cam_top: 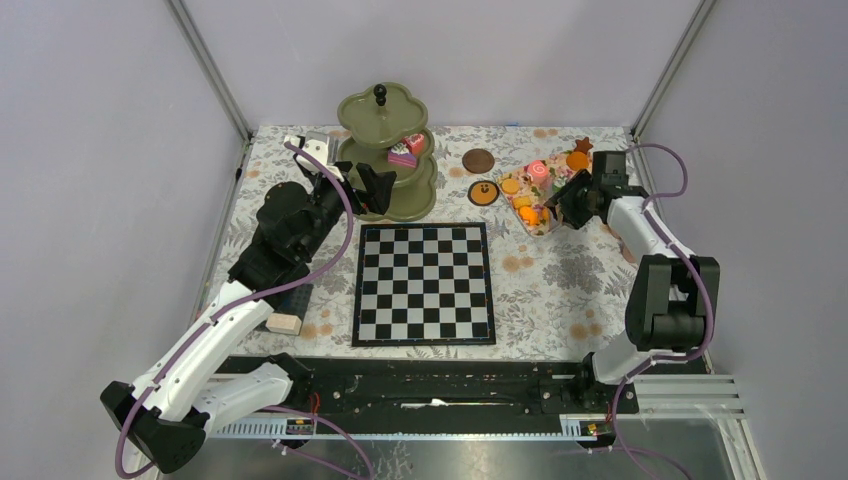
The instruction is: Serve the afternoon tea
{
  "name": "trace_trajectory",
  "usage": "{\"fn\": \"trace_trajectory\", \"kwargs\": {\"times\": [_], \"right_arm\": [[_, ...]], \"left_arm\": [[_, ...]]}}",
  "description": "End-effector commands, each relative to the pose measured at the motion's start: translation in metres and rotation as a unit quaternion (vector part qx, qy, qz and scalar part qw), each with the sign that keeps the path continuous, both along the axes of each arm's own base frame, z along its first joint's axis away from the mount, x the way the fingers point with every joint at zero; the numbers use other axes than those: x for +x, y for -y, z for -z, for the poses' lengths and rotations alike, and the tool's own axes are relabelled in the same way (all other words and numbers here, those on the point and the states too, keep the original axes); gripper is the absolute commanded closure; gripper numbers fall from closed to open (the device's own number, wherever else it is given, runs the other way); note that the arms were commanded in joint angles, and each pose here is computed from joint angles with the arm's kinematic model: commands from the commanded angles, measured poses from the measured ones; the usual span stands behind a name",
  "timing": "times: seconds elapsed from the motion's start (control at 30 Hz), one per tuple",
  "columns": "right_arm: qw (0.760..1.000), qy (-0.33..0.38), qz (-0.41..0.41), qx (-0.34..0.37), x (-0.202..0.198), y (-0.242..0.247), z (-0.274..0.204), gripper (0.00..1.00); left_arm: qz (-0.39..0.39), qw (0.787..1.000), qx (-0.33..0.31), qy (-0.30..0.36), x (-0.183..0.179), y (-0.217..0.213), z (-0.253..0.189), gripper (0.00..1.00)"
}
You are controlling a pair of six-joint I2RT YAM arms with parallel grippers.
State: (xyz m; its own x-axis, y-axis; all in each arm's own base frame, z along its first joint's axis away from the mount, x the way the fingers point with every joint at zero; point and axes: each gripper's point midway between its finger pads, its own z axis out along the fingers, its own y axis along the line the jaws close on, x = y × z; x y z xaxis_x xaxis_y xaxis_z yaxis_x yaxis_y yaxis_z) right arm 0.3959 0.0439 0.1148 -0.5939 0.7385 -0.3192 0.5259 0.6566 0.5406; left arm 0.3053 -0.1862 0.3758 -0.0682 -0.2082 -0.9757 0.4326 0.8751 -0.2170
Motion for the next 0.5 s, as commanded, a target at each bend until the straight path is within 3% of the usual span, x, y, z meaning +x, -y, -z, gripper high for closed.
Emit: {"fn": "trace_trajectory", "kwargs": {"times": [0.0, 0.3, 0.47], "right_arm": [[0.999, 0.018, -0.001, -0.029, 0.018, -0.003, -0.011, 0.48], [0.991, -0.012, -0.019, -0.135, 0.016, 0.013, -0.007, 0.51], [0.985, -0.038, -0.051, -0.159, 0.016, 0.016, 0.001, 0.56]], "left_arm": [[0.003, 0.999, -0.022, 0.032, -0.005, -0.001, -0.023, 0.01], [0.004, 0.999, -0.022, 0.032, -0.005, -0.001, -0.023, 0.01], [0.003, 0.999, -0.022, 0.031, -0.005, -0.001, -0.022, 0.01]]}}
